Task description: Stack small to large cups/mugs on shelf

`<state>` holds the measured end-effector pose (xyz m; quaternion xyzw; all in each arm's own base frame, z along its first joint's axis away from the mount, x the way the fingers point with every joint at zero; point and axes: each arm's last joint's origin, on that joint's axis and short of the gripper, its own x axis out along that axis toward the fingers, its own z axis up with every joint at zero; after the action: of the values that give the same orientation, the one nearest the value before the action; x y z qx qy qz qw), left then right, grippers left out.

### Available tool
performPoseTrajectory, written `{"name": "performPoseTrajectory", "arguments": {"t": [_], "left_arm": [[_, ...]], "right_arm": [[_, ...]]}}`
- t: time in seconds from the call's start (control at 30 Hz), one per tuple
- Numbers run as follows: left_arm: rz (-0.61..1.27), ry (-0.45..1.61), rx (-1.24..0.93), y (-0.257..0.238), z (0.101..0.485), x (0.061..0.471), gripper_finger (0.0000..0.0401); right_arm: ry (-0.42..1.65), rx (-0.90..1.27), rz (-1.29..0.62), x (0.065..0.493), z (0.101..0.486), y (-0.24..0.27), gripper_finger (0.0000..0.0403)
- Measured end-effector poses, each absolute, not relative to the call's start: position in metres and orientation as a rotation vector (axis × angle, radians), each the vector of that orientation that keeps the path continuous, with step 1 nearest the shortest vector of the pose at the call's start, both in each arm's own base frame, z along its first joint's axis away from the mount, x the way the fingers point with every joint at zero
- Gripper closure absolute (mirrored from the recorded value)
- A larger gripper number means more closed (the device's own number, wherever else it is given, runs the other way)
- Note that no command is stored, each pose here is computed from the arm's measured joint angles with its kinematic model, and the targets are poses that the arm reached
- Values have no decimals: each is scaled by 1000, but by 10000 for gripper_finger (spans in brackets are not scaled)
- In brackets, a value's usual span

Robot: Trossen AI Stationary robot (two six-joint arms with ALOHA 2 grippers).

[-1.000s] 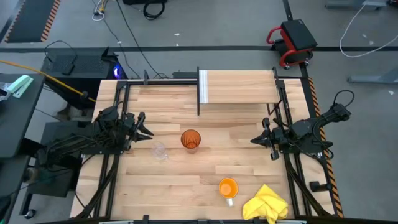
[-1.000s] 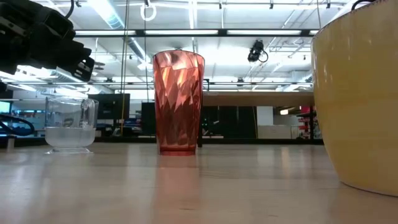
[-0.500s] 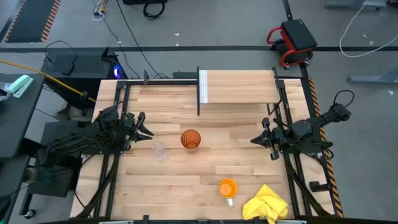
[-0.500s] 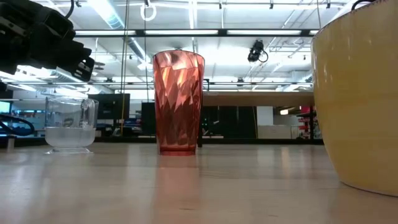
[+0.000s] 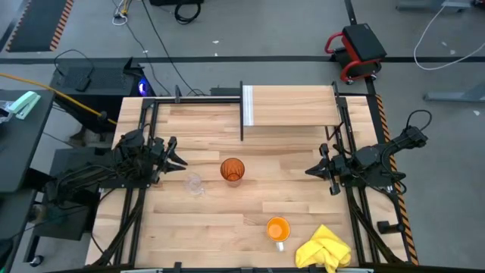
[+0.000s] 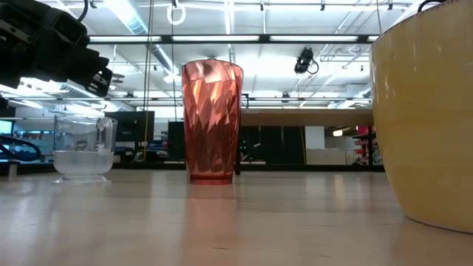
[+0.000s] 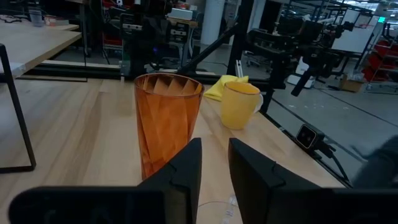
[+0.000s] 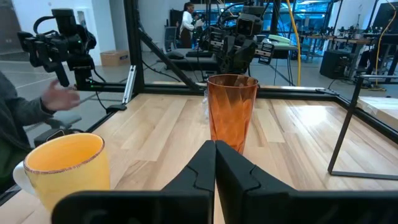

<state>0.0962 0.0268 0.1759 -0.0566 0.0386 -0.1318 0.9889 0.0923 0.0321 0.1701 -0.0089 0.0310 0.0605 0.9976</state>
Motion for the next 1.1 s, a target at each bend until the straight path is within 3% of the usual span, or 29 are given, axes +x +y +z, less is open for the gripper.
{"name": "performPoseTrajectory", "arguments": {"t": [0.5, 0.87, 1.1], "left_arm": [[-266, 39, -87, 27, 180, 96, 313], [-277, -115, -70, 26, 198, 95, 318], [-297, -267, -23, 24, 215, 91, 310]], "right_arm": [[62, -18, 121, 92, 170, 32, 387], [36, -37, 122, 92, 173, 32, 387], [-69, 198, 127, 92, 185, 32, 387]]}}
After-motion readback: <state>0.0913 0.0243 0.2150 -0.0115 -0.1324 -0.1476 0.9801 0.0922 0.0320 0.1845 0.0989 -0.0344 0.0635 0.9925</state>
